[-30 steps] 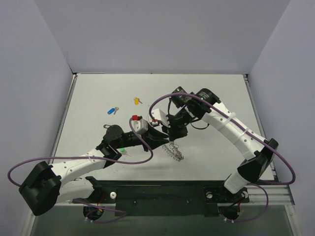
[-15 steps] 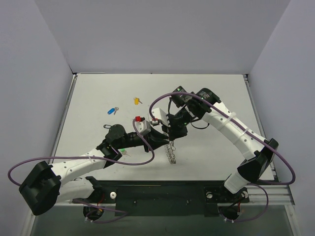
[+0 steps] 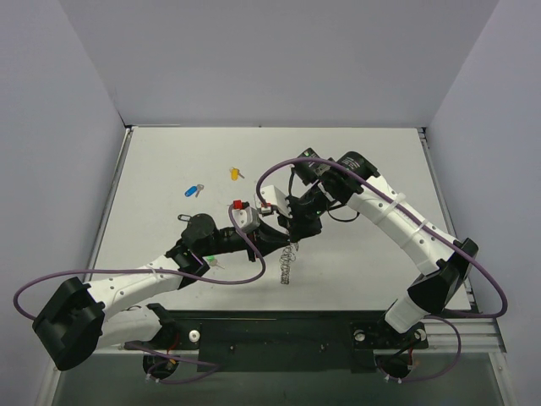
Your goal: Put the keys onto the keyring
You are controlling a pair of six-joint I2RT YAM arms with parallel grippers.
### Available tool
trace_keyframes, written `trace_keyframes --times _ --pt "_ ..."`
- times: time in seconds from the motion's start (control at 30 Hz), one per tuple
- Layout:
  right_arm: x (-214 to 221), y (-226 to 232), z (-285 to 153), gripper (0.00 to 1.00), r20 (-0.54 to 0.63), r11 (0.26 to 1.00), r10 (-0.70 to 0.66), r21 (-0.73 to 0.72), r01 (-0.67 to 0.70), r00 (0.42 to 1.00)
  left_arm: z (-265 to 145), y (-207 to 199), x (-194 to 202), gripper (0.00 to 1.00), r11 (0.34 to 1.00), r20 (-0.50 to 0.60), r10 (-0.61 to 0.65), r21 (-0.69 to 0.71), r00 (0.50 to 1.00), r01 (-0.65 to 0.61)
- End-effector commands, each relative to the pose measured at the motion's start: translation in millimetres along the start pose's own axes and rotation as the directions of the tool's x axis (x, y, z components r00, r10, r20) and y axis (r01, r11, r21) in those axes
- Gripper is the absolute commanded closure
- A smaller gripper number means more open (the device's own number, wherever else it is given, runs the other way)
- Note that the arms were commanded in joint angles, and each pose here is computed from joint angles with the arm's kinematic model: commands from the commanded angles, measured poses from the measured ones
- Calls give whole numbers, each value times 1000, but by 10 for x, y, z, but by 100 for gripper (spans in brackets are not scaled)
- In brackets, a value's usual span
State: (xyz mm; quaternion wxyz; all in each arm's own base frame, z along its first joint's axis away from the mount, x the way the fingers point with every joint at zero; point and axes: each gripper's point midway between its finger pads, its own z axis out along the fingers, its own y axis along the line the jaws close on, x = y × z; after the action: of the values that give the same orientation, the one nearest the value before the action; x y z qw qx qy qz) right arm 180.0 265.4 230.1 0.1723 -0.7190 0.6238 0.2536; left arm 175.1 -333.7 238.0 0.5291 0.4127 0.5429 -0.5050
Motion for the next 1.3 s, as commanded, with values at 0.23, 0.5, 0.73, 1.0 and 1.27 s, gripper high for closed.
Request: trace_keyframes --times 0.23,0.5,0.73,1.0,1.27 --pt "-128 54 -50 100 50 1000 -3 -19 4 999 78 -43 -289 80 998 60 52 32 997 -54" --pt "-138 47 -39 100 57 1000 10 -20 -9 998 84 -73 -307 100 998 69 43 51 997 -46" --pt "-252 -26 -127 72 149 996 90 0 -91 985 -86 -61 -438 100 997 164 72 -23 984 -69" --pt "-309 36 -256 64 248 995 94 -50 -84 964 -257 -26 -591 100 997 277 48 -78 960 -27" --pt "-483 -10 -331 64 312 985 170 -37 -167 935 -411 120 -779 100 981 399 -72 -136 914 136"
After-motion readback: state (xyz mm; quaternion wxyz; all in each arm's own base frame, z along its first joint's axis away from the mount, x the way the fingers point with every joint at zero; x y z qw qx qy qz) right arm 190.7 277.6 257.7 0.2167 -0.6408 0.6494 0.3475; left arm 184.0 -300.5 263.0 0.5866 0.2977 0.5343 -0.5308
